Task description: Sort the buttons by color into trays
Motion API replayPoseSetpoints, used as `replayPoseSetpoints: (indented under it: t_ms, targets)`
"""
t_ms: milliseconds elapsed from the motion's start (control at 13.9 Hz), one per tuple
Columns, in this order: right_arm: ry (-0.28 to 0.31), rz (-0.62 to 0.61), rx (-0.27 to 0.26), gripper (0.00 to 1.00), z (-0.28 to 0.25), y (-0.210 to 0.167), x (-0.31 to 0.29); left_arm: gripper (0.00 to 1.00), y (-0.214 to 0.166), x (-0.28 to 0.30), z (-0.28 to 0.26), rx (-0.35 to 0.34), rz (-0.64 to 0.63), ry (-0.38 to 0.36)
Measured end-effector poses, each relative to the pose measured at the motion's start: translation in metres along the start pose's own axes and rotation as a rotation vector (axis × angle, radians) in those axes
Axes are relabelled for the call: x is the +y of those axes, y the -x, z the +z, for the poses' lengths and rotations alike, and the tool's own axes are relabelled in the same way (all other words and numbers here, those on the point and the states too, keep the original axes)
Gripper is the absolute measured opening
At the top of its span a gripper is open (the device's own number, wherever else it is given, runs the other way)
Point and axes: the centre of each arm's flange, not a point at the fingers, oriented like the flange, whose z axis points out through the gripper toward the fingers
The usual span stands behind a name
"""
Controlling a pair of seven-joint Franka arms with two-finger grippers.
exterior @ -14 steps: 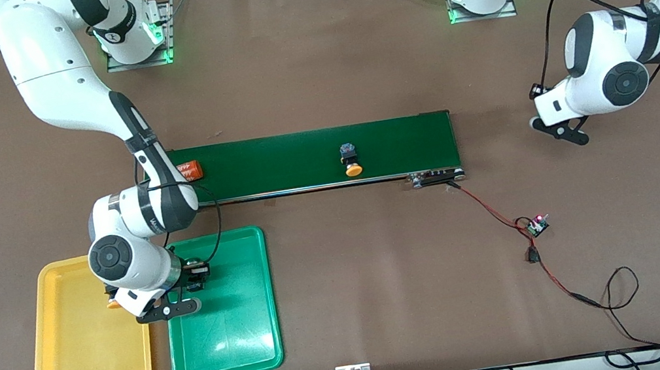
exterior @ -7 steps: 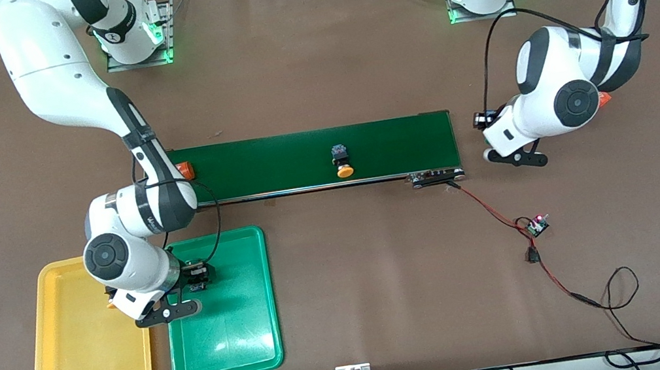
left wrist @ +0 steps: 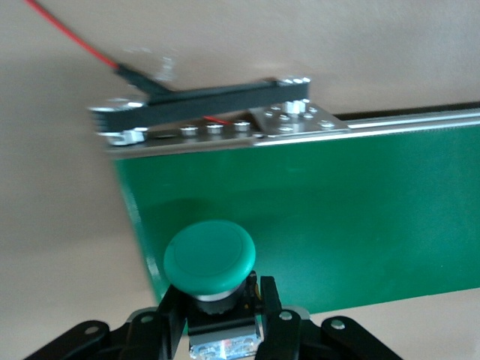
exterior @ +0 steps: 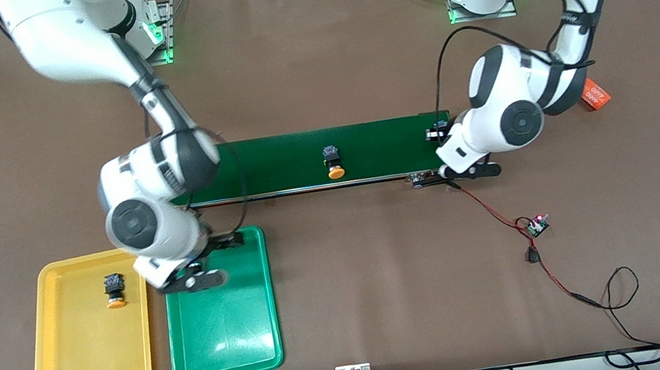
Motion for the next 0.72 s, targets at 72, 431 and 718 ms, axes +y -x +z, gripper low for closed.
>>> replayPoseSetpoints:
  t_ms: [72,431,718]
  targets:
    - [0.008,0.012,-0.009,1.00,-0.001,0.018,-0.030,0.44,0.000,0.008,0.009,-0.012,0.010,0.001]
    - [0.036,-0.010,-0.027,1.00,0.004,0.083,-0.122,0.88,-0.001,0.015,-0.010,0.021,0.012,0.015]
    - [0.049,-0.008,-0.034,1.00,0.008,0.114,-0.157,1.00,0.008,-0.042,-0.087,0.086,-0.081,0.025]
